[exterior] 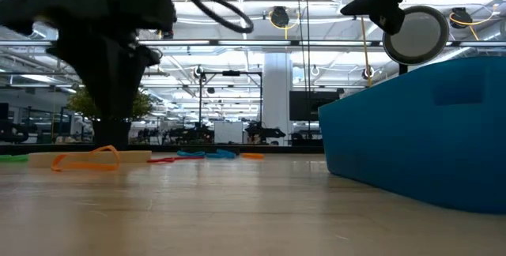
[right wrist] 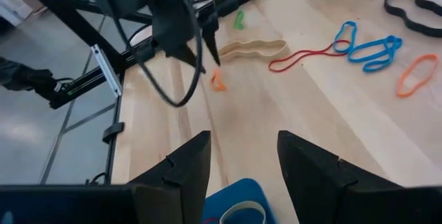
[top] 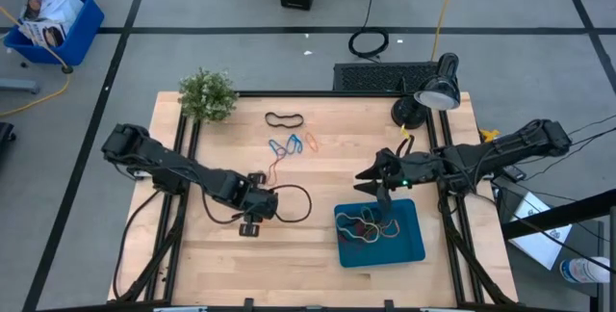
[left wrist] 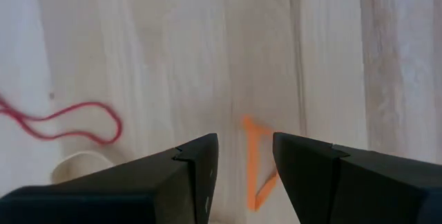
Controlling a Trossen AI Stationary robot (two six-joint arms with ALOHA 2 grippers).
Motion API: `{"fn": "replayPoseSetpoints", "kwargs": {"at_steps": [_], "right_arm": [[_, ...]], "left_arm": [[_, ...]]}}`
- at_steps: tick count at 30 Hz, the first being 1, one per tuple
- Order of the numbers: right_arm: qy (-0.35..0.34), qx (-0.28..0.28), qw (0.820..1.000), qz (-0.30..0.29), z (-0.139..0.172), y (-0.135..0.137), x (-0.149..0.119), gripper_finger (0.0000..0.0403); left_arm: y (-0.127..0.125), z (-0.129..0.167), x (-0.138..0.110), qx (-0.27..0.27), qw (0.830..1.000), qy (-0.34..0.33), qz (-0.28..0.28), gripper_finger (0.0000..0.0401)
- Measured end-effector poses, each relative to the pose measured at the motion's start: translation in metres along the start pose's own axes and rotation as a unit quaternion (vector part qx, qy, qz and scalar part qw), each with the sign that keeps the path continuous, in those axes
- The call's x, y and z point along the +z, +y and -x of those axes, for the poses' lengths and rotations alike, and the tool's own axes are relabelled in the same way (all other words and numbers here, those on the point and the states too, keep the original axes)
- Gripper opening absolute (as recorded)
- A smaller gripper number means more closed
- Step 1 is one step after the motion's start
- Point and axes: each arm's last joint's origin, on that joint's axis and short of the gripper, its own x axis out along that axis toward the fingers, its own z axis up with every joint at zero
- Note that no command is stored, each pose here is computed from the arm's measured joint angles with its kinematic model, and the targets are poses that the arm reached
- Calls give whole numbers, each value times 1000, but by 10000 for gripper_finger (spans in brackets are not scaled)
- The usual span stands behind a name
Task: Pick and place rubber bands into bin
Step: Put the orange rubber band into the blue bin
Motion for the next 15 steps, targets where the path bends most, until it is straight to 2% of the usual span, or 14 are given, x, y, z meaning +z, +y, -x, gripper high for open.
{"fn": "replayPoseSetpoints", "kwargs": {"at_steps": [7, 11, 15], "right_arm": [[-3, -7, 1000, -4, -1, -4, 2, 165], [-5, -11, 1000, 3, -1, -5, 4, 166], [-7, -14, 1000, 3, -1, -7, 4, 166]], "left_arm": [[2, -18, -18, -6, 999, 23, 29, 147], [1, -25, -20, -22, 999, 4, 39, 147], [1, -26, -19, -16, 999, -8, 42, 147]]}}
